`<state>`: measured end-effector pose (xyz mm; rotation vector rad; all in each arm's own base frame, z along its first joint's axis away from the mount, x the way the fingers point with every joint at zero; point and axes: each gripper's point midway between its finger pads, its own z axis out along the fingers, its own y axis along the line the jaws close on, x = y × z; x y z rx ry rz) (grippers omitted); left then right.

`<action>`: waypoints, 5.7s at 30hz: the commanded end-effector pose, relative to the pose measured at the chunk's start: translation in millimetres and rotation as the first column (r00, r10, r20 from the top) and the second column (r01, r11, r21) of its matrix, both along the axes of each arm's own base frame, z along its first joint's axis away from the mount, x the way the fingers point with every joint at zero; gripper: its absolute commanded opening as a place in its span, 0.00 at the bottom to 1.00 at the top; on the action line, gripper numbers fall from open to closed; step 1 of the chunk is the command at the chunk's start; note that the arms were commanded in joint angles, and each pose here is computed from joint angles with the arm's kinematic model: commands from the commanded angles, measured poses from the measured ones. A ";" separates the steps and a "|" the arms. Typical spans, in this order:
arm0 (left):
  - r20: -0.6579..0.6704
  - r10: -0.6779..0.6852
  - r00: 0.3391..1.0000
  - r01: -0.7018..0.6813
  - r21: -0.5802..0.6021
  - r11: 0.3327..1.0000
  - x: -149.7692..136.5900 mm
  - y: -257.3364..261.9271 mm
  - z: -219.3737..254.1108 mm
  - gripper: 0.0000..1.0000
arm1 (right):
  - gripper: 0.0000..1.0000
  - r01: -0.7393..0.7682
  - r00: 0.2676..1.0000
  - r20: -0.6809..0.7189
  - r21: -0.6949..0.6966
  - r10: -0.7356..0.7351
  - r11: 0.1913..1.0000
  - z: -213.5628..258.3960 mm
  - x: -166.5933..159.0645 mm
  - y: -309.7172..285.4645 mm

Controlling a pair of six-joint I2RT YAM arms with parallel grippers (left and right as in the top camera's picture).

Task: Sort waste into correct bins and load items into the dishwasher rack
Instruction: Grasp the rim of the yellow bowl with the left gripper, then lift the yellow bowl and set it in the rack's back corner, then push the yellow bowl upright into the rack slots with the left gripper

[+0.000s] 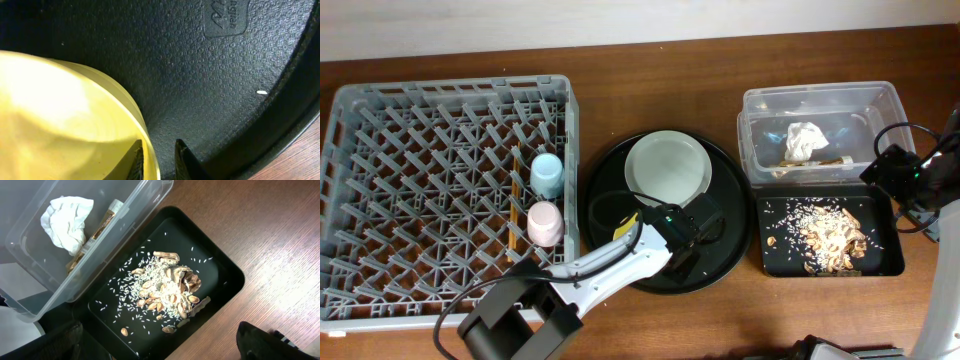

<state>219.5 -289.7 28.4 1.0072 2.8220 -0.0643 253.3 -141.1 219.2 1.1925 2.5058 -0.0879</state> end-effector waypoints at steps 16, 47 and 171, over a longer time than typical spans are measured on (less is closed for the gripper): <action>0.233 -0.047 0.971 0.092 -0.184 0.979 49.0 -18.1 165.1 0.00 | 0.99 0.011 1.000 0.004 -0.015 -0.011 1.000 3.5 -0.2 -4.4; -0.250 0.119 0.961 -0.257 -0.965 0.055 281.5 229.7 172.9 0.00 | 0.99 0.011 1.000 0.003 -0.015 -0.011 1.000 3.5 -0.2 -4.3; 0.220 0.761 0.611 -0.771 -0.052 0.634 258.6 280.1 100.9 0.01 | 0.99 0.011 1.000 0.003 -0.015 -0.011 1.000 3.5 -0.2 -4.3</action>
